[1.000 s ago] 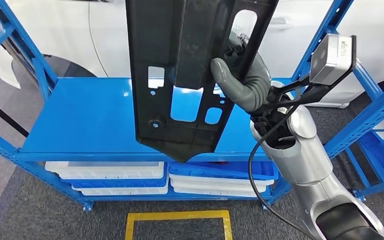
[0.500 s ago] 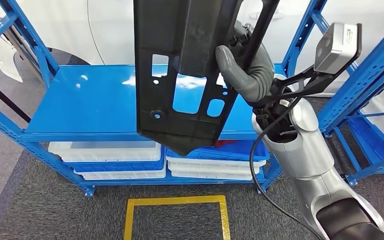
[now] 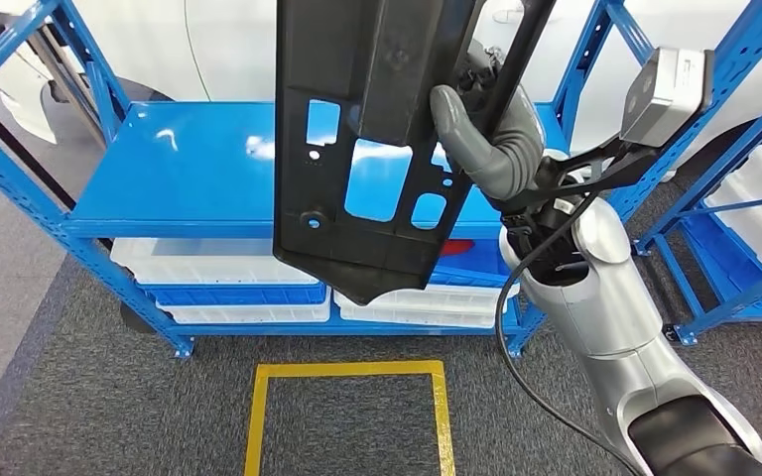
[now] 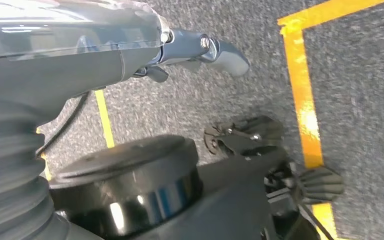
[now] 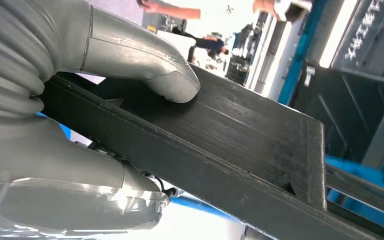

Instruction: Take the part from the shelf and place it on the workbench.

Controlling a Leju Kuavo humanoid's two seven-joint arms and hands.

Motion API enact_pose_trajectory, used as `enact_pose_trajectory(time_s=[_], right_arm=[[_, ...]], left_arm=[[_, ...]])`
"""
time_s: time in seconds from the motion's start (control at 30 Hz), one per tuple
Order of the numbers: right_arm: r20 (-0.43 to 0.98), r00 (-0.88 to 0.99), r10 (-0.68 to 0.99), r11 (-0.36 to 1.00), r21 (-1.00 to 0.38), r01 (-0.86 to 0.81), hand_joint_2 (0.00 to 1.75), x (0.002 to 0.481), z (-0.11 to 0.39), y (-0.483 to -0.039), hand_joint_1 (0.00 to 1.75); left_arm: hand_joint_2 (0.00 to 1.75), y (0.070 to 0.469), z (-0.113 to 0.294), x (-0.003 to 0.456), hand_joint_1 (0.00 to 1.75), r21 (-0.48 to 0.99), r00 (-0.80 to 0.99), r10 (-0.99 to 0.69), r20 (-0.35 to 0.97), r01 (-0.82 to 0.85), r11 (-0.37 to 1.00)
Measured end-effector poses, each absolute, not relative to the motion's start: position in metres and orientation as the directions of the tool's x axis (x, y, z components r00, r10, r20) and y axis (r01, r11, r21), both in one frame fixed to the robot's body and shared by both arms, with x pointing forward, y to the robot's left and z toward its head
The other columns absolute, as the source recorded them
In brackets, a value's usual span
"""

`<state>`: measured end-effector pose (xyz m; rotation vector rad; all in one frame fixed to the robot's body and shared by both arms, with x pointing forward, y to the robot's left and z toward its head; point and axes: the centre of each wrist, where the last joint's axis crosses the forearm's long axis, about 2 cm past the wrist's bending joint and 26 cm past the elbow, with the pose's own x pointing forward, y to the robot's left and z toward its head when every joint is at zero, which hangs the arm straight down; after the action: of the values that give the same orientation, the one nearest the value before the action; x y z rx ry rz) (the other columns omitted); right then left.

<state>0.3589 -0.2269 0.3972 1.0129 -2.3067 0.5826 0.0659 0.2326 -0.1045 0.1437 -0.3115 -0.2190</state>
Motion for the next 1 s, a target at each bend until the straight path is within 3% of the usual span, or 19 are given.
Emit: enact_pose_trajectory(time_s=[1.0], right_arm=[[0.665, -0.561, -0.494, 0.654, -0.141, -0.743, 1.75, 0.352, 0.375, -0.244, 1.75]], left_arm=[[1.75, 0.235, -0.105, 0.063, 0.0, 0.21, 0.912, -0.279, 0.301, 0.221, 0.952]])
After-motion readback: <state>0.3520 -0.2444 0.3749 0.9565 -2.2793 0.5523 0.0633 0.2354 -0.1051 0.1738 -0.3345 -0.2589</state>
